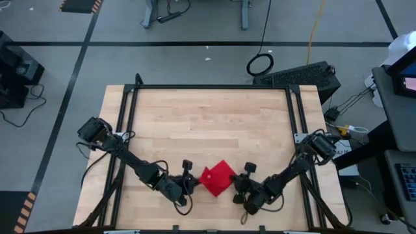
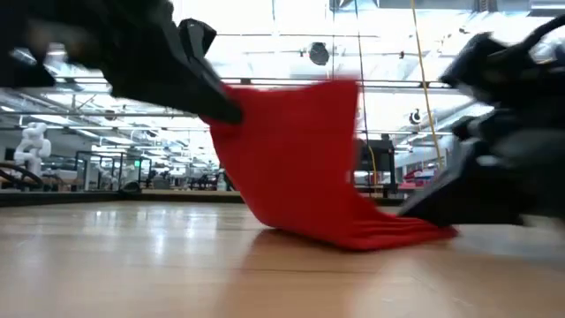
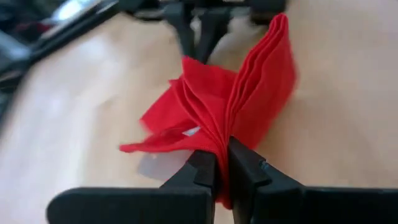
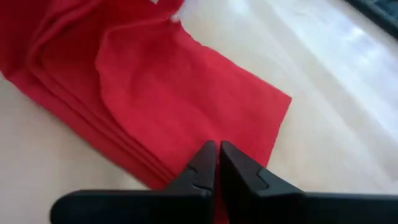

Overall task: Roll napkin
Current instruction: Roll the red napkin

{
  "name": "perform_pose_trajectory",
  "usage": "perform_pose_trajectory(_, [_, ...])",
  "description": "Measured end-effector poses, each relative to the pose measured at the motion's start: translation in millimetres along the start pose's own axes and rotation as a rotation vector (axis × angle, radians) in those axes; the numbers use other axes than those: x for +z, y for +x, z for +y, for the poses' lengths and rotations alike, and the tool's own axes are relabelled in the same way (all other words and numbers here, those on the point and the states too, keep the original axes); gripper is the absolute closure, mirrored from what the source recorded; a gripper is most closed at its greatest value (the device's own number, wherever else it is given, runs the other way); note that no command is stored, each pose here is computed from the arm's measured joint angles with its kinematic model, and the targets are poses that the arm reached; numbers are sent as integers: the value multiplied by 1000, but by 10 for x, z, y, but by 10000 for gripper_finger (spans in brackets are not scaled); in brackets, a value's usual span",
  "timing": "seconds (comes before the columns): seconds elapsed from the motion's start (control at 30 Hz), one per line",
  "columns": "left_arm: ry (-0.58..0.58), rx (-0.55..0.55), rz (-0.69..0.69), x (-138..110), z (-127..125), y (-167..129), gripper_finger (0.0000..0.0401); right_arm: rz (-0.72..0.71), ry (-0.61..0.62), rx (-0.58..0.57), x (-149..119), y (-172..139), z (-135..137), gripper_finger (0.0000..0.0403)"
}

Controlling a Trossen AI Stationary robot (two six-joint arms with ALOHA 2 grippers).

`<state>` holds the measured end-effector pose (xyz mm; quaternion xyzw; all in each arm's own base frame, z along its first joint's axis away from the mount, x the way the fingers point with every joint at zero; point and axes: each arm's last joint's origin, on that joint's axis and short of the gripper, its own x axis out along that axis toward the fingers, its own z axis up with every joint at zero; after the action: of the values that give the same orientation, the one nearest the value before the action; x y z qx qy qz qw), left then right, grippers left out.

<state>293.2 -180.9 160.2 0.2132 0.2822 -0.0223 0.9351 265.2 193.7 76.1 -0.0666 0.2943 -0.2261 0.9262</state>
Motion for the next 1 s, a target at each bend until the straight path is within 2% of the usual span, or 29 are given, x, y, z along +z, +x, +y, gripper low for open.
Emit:
perform_pose_trajectory(0.2, [65, 266, 154, -127, 188, -149, 381, -43, -94, -170, 204, 396, -278, 399])
perform_pose_trajectory(0.27, [36, 330, 203, -208, 255, -212, 381, -88, -160, -242, 332, 495, -356, 401])
perform_pose_trajectory(0.37, [-53, 378, 240, -322, 283, -277, 381, -139, -212, -255, 604, 532, -468, 397])
perform_pose_trajectory(0.43, [-107, 362, 213, -327, 216, -300, 381, -153, -177, -178, 751, 496, -531, 395])
perform_pose_trajectory(0.5, [-140, 309, 165, -288, 119, -280, 381, -141, -112, -20, 779, 456, -550, 394])
perform_pose_trajectory(0.6, [-116, 199, 104, -230, -14, -221, 381, -87, -25, 274, 599, 424, -484, 394])
perform_pose_trajectory(0.7, [-94, 122, 60, -193, -73, -135, 381, -66, 52, 431, 369, 379, -382, 393])
perform_pose_trajectory(0.77, [-72, 86, 74, -232, -82, -67, 381, -65, 58, 447, 260, 323, -315, 393])
perform_pose_trajectory(0.93, [-79, 36, 89, -297, -98, 83, 381, -109, 107, 269, 165, 217, -264, 393])
perform_pose_trajectory(1.0, [-72, 26, 99, -319, -112, 103, 381, -127, 132, 284, 181, 187, -238, 393])
